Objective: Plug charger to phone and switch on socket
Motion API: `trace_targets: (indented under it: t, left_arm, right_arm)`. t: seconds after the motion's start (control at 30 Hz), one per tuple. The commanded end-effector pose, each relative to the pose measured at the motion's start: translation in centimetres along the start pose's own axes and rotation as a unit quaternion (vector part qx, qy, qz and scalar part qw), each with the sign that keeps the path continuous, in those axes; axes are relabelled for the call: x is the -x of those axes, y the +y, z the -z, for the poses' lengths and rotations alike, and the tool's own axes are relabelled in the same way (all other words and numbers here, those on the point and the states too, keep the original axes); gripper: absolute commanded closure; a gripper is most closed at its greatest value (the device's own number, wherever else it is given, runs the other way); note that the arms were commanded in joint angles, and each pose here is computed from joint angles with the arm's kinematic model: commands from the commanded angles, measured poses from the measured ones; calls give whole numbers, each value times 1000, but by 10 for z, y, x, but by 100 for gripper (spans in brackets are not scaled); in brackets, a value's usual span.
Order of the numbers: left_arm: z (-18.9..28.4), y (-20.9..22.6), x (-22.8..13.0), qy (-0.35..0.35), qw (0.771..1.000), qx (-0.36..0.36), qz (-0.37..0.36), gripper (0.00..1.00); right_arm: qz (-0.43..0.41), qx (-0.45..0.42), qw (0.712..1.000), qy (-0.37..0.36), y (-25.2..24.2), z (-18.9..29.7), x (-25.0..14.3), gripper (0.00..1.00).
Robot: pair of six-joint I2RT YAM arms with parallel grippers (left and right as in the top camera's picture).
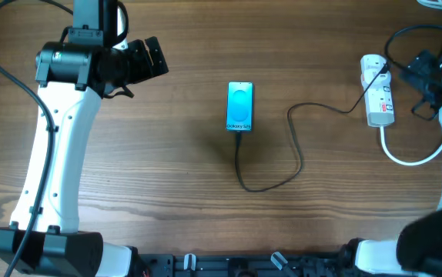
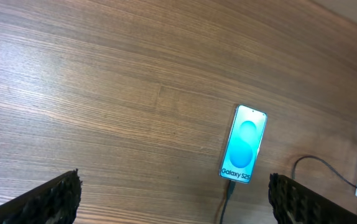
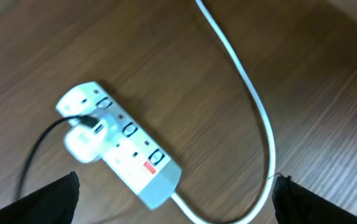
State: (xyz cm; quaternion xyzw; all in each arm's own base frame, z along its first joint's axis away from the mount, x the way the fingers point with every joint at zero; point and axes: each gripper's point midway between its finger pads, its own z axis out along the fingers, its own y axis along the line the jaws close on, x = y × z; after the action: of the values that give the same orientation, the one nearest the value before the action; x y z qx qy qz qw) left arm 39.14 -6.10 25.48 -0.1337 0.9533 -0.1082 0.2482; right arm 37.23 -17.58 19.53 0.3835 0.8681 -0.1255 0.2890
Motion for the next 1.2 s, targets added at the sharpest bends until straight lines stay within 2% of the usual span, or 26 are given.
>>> trace_targets:
  t: [0.0, 0.13, 0.33, 0.47, 0.67, 0.77, 1.17]
  left_arm:
    - [-4, 5, 0, 2, 1000, 10, -1, 0]
    - [-4, 5, 0, 2, 1000, 10, -1, 0]
    - [-4, 5, 0, 2, 1000, 10, -1, 0]
    - [-4, 5, 0, 2, 1000, 10, -1, 0]
    - [-4, 5, 0, 2, 1000, 10, -1, 0]
    - [-4, 5, 0, 2, 1000, 10, -1, 0]
    - [-4, 5, 0, 2, 1000, 10, -1, 0]
  right_arm:
    - [-11, 8, 998, 63, -4, -46, -20, 0]
    - [-32, 34, 990, 136, -4, -95, -47, 0]
    - [-63, 29, 985, 158, 6, -155, -67, 0]
    - [-62, 30, 985, 160, 9, -175, -74, 0]
    - [-63, 33, 986, 154, 11, -182, -73, 0]
    - [-63, 71, 982, 161, 24, -180, -74, 0]
    - [-61, 65, 980, 175, 22, -179, -81, 0]
